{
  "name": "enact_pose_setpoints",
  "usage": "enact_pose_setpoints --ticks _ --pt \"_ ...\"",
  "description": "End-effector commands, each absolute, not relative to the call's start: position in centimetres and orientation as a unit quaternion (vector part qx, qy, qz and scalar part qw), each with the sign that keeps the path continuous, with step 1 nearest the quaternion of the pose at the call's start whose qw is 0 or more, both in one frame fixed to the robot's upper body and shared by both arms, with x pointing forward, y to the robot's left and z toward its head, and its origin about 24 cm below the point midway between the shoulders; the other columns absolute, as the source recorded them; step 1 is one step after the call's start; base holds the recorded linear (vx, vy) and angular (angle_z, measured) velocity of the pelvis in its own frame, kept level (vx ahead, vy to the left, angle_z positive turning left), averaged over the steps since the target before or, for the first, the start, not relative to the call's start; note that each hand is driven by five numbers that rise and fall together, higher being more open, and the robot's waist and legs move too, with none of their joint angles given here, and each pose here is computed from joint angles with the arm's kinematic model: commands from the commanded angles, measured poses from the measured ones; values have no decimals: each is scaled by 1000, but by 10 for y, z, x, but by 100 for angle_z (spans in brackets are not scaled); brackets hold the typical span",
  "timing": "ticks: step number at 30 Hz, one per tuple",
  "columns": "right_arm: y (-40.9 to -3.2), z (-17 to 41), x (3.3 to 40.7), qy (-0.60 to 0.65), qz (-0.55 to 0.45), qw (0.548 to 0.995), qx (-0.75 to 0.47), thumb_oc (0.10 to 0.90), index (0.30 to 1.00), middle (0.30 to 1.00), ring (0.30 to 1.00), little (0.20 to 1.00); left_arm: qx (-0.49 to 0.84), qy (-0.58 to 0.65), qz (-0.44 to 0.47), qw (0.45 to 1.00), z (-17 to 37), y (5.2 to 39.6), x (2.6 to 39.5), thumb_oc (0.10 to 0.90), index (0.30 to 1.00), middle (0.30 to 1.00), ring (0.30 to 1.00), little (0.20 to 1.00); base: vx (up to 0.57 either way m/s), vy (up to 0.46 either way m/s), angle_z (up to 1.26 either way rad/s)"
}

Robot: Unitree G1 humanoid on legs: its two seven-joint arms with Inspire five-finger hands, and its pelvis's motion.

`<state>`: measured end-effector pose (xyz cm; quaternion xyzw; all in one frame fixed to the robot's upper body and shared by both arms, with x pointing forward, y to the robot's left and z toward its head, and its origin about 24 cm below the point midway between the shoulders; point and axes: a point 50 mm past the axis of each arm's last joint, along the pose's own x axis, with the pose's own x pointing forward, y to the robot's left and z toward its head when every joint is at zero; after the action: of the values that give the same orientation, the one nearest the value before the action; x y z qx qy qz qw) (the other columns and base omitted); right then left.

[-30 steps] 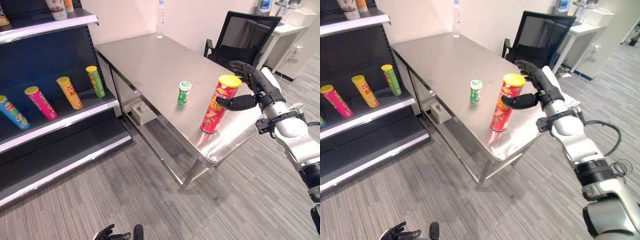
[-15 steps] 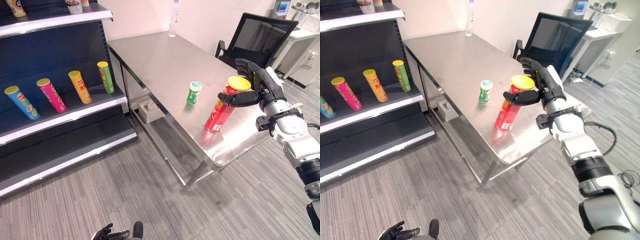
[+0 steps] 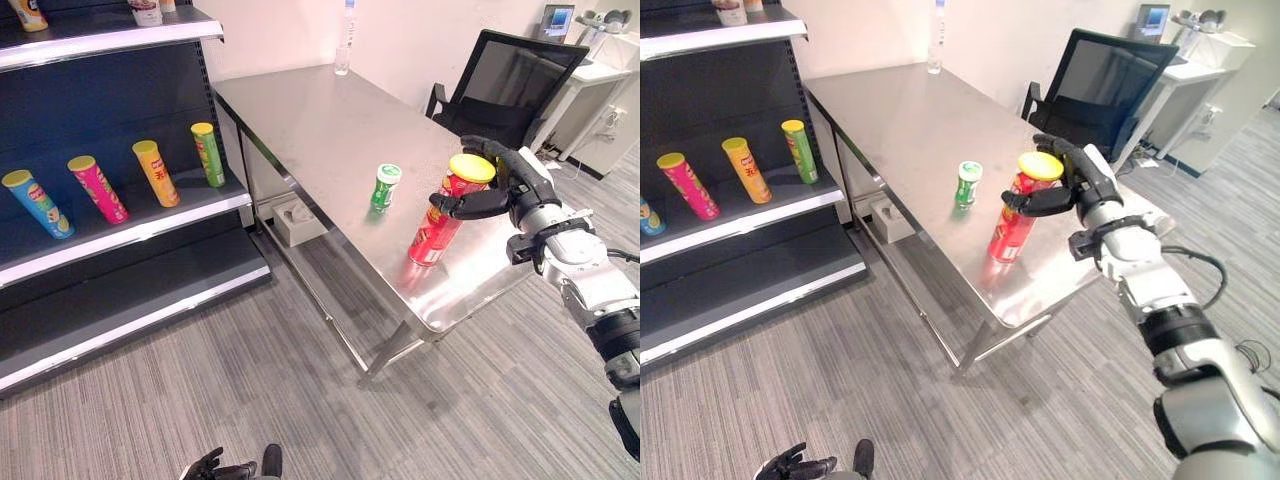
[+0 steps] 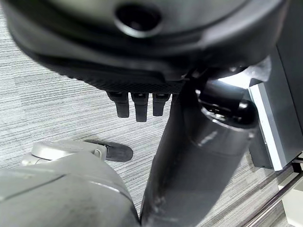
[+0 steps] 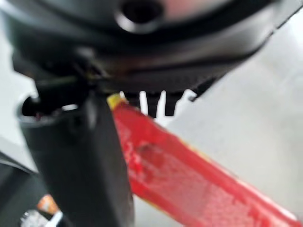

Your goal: Put the goods on the table back onto the shelves and tidy them up.

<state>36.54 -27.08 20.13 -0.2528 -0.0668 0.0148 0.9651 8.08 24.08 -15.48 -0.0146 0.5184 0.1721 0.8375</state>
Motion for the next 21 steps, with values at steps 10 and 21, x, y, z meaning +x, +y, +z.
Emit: enact_pose_setpoints --ticks 10,21 --pt "-256 286 367 -205 -5 943 -263 400 300 300 300 300 24 500 169 849 -148 256 94 800 900 900 900 900 0 0 0" --pt "-194 322 265 -484 61 811 -324 400 300 300 300 300 23 485 206 850 -145 260 100 800 900 900 900 900 -3 -54 -1"
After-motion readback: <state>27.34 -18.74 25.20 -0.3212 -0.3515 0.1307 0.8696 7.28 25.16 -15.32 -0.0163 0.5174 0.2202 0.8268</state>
